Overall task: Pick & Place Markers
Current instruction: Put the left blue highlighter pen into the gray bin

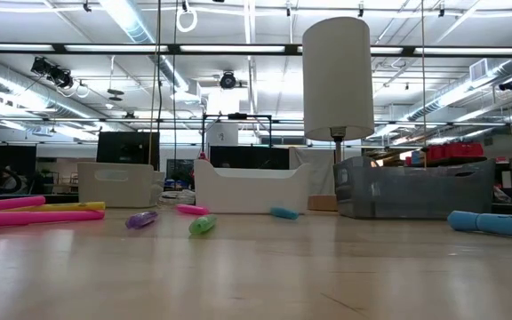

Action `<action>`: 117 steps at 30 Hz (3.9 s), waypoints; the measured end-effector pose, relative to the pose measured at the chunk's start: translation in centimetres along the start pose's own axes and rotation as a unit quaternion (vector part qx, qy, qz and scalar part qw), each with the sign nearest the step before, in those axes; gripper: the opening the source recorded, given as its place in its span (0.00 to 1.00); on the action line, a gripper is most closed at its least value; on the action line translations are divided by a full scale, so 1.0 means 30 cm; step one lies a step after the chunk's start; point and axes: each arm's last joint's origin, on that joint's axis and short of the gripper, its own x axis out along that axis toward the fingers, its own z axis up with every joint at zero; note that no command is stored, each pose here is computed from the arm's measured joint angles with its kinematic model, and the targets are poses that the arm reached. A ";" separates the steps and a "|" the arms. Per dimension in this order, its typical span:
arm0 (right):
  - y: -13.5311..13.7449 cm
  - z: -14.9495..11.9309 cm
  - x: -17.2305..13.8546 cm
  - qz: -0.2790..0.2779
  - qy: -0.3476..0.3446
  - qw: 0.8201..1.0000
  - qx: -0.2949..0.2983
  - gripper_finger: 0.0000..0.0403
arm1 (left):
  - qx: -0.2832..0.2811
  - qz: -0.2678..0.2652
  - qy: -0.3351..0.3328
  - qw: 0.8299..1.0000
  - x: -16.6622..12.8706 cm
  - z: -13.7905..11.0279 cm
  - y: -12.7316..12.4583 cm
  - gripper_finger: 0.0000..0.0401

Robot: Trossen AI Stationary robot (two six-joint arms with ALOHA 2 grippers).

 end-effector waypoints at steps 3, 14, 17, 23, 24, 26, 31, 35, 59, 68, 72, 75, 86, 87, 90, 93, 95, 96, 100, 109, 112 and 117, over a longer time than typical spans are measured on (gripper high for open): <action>0.000 -0.016 0.016 -0.009 0.003 1.000 0.014 0.51 | -0.004 0.003 0.009 1.000 0.000 -0.006 0.002 0.58; -0.025 -0.091 0.183 -0.089 0.010 0.995 0.054 0.51 | -0.002 -0.010 0.022 1.000 0.000 -0.013 0.000 0.58; -0.019 -0.103 0.221 -0.080 0.010 0.995 0.059 0.51 | -0.002 -0.010 0.022 1.000 0.000 -0.012 0.000 0.58; -0.010 -0.121 0.317 -0.052 0.013 0.996 0.068 0.51 | -0.002 -0.010 0.022 1.000 0.000 -0.013 0.000 0.58; -0.012 -0.126 0.334 -0.052 0.016 0.996 0.069 0.51 | -0.002 -0.010 0.022 1.000 0.000 -0.013 0.000 0.58; -0.015 -0.139 0.370 -0.047 0.024 0.996 0.075 0.51 | -0.003 -0.011 0.022 1.000 -0.001 -0.013 -0.001 0.58; -0.020 -0.178 0.452 -0.023 0.045 0.995 0.086 0.51 | -0.006 -0.012 0.022 1.000 -0.001 -0.013 -0.003 0.58; -0.032 -0.202 0.507 -0.011 0.052 0.994 0.092 0.51 | -0.006 -0.013 0.022 1.000 -0.001 -0.014 -0.005 0.58; -0.058 -0.246 0.823 -0.107 0.052 0.992 0.037 0.51 | -0.015 -0.022 0.025 0.999 -0.002 -0.014 -0.008 0.58; -0.057 -0.247 0.820 -0.097 0.063 0.992 0.040 0.40 | -0.015 -0.022 0.025 0.999 -0.002 -0.014 -0.008 0.58; -0.058 -0.249 0.820 -0.097 0.069 0.992 0.040 0.27 | -0.015 -0.022 0.025 0.999 -0.002 -0.014 -0.008 0.58; -0.057 -0.249 0.819 -0.097 0.071 0.992 0.039 0.18 | -0.015 -0.018 0.023 0.999 -0.002 -0.014 -0.007 0.58; -0.075 -0.230 0.772 -0.101 0.062 0.992 0.040 0.15 | -0.015 -0.015 0.022 1.000 -0.001 -0.013 -0.004 0.58; -0.077 -0.219 0.750 -0.094 0.053 0.993 0.043 0.14 | -0.015 -0.015 0.022 1.000 -0.001 -0.012 -0.004 0.58; -0.088 -0.174 0.685 -0.072 0.010 0.997 0.036 0.13 | -0.014 -0.016 0.022 1.000 -0.002 -0.012 -0.005 0.58; -0.102 -0.126 0.613 -0.041 -0.030 0.998 0.028 0.13 | -0.015 -0.010 0.020 1.000 -0.001 -0.010 0.001 0.58; -0.113 -0.099 0.568 -0.021 -0.059 0.998 0.019 0.13 | -0.015 -0.003 0.017 1.000 0.000 -0.008 0.007 0.58; -0.119 -0.087 0.546 -0.012 -0.074 0.997 0.012 0.13 | -0.015 -0.001 0.016 1.000 0.000 -0.007 0.008 0.58; -0.148 -0.032 0.462 0.022 -0.127 0.992 -0.010 0.13 | -0.017 0.003 0.008 1.000 0.001 -0.001 0.013 0.58; -0.190 0.076 0.323 0.097 -0.217 0.968 -0.082 0.13 | -0.044 0.016 0.003 0.999 0.006 0.008 0.042 0.58; -0.187 0.106 0.298 0.116 -0.245 0.955 -0.120 0.13 | -0.044 0.019 0.002 0.999 0.007 0.010 0.047 0.58; -0.180 0.153 0.272 0.132 -0.289 0.933 -0.172 0.13 | -0.045 0.017 -0.002 0.999 0.007 0.013 0.047 0.58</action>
